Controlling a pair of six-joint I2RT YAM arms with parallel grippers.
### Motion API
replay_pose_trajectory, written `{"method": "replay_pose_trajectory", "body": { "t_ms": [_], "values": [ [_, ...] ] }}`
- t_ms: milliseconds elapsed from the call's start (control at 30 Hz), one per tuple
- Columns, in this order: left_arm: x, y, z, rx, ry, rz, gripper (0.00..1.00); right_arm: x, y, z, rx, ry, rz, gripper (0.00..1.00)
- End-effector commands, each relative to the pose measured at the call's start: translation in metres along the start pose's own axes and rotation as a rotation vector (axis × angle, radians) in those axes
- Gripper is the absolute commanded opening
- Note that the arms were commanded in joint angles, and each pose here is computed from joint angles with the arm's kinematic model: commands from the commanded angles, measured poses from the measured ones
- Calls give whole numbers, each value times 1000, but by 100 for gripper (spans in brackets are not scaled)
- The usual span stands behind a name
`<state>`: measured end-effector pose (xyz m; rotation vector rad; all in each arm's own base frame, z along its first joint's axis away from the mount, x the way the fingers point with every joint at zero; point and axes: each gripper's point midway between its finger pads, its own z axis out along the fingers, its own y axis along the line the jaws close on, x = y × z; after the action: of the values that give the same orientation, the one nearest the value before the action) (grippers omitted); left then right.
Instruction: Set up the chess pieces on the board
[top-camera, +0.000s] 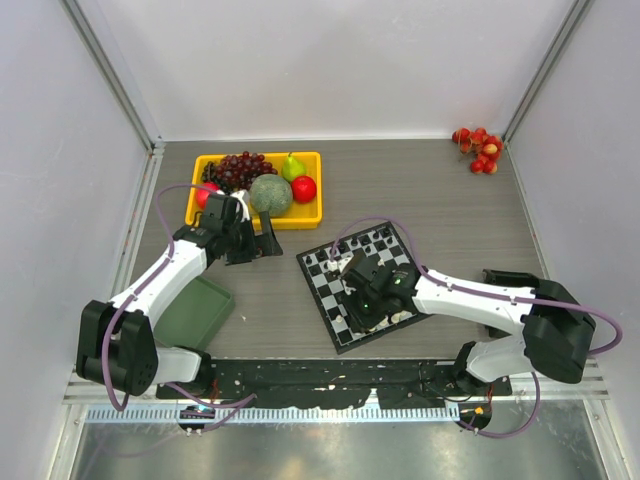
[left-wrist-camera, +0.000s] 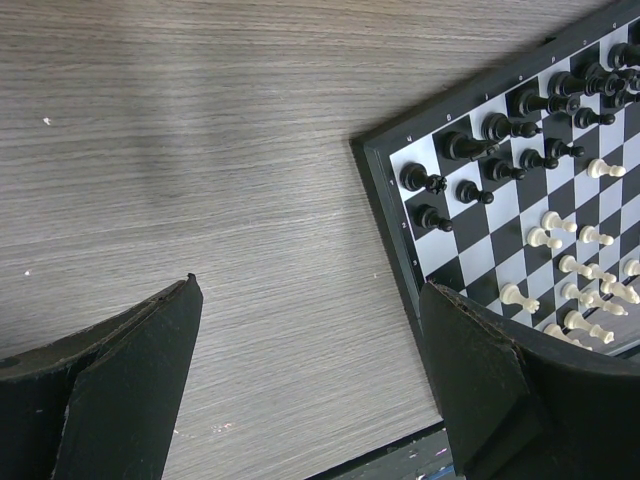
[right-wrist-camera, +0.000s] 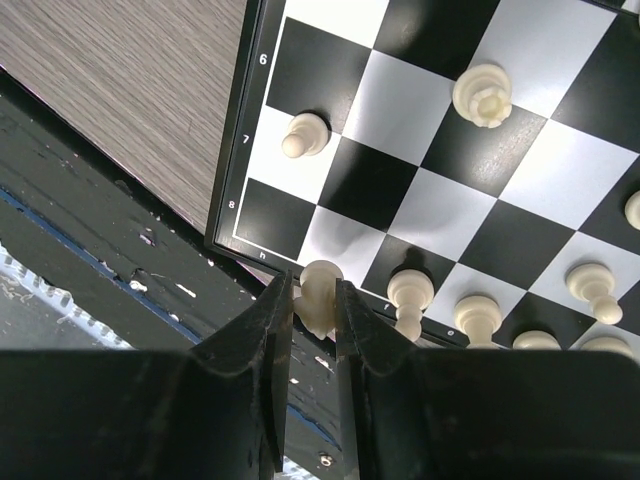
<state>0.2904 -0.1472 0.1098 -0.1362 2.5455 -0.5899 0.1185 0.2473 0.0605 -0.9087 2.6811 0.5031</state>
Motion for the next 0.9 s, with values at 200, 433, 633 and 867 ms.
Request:
{"method": "replay_pose_trajectory", "body": {
  "t_ms": [200,433,633,867],
  "values": [
    [-6,-8,-1,34,-25,2,97,-10,4,2,9,-35,-4,17],
    [-7,-9,1,36,-22,4,97,-13,-2,6,52,-47,13,18],
    [-5,-7,2,30,-18,4,97,-16,-3,14,60,-44,12,21],
    [-4,-6,3,27,-16,6,97,-12,0,19,38,-21,5,22]
  ]
}}
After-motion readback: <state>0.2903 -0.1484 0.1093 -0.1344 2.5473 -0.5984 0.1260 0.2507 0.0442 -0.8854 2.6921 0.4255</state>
